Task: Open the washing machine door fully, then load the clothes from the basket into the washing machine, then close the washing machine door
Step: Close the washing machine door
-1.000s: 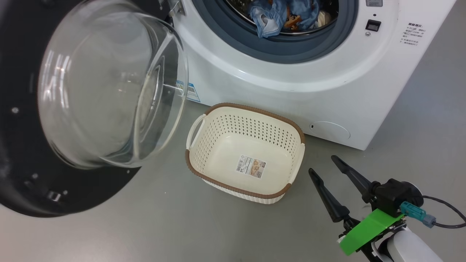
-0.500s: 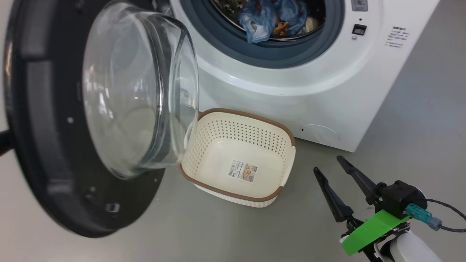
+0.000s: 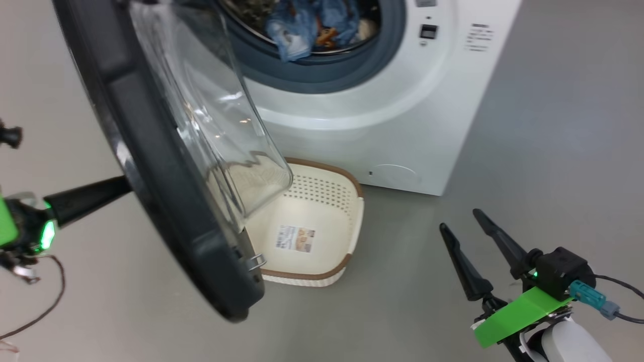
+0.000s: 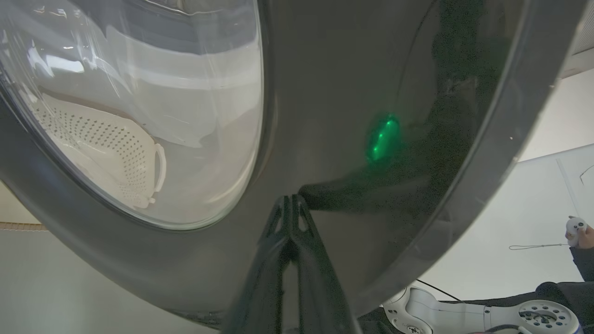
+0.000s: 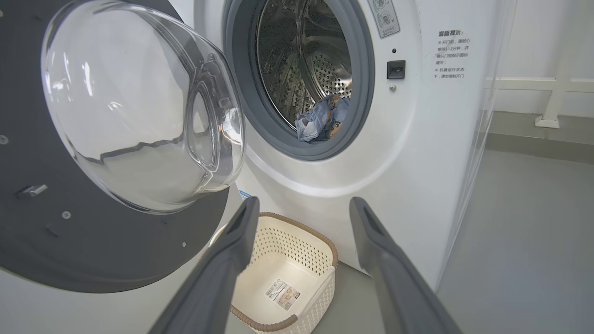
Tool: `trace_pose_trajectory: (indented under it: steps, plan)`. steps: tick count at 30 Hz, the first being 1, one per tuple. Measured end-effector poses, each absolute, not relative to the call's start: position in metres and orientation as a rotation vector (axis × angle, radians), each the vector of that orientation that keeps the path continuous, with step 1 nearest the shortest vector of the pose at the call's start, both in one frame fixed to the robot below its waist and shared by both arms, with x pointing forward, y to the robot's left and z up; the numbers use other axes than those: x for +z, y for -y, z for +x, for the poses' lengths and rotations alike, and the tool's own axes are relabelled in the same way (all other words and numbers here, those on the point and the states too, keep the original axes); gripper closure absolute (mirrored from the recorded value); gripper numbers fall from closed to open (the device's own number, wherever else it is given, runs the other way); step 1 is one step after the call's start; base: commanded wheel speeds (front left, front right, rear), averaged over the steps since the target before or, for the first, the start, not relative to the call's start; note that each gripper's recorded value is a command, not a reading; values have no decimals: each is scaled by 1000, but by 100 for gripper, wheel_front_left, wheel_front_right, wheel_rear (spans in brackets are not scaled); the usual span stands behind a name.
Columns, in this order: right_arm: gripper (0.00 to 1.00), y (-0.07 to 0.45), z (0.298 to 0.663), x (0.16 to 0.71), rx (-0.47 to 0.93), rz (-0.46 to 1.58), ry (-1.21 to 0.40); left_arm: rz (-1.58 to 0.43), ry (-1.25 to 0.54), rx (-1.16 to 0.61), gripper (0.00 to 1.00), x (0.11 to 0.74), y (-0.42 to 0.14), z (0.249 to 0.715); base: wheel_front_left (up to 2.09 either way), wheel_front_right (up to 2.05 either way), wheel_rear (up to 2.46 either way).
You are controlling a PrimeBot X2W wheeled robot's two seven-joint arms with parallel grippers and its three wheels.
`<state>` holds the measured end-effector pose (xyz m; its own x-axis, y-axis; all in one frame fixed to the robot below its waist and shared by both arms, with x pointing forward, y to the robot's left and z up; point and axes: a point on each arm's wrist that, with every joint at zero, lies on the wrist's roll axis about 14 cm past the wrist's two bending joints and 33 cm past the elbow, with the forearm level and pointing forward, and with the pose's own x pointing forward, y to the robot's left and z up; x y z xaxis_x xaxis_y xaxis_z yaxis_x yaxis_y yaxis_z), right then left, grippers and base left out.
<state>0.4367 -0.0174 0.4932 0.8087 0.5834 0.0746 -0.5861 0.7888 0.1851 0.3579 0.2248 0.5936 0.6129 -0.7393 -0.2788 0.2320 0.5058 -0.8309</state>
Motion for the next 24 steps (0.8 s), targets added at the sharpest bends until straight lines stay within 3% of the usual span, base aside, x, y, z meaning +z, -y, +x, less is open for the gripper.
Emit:
trace_pose_trajectory:
  steps: [7,24]
  plan:
    - [0,54,439,496,522,197,31,-833,-700,-762,100,594,-181,387,0,0,0]
    - [0,120,430,484,307,208,11,-856,-632,-843,100,598,-108,481,0,0,0]
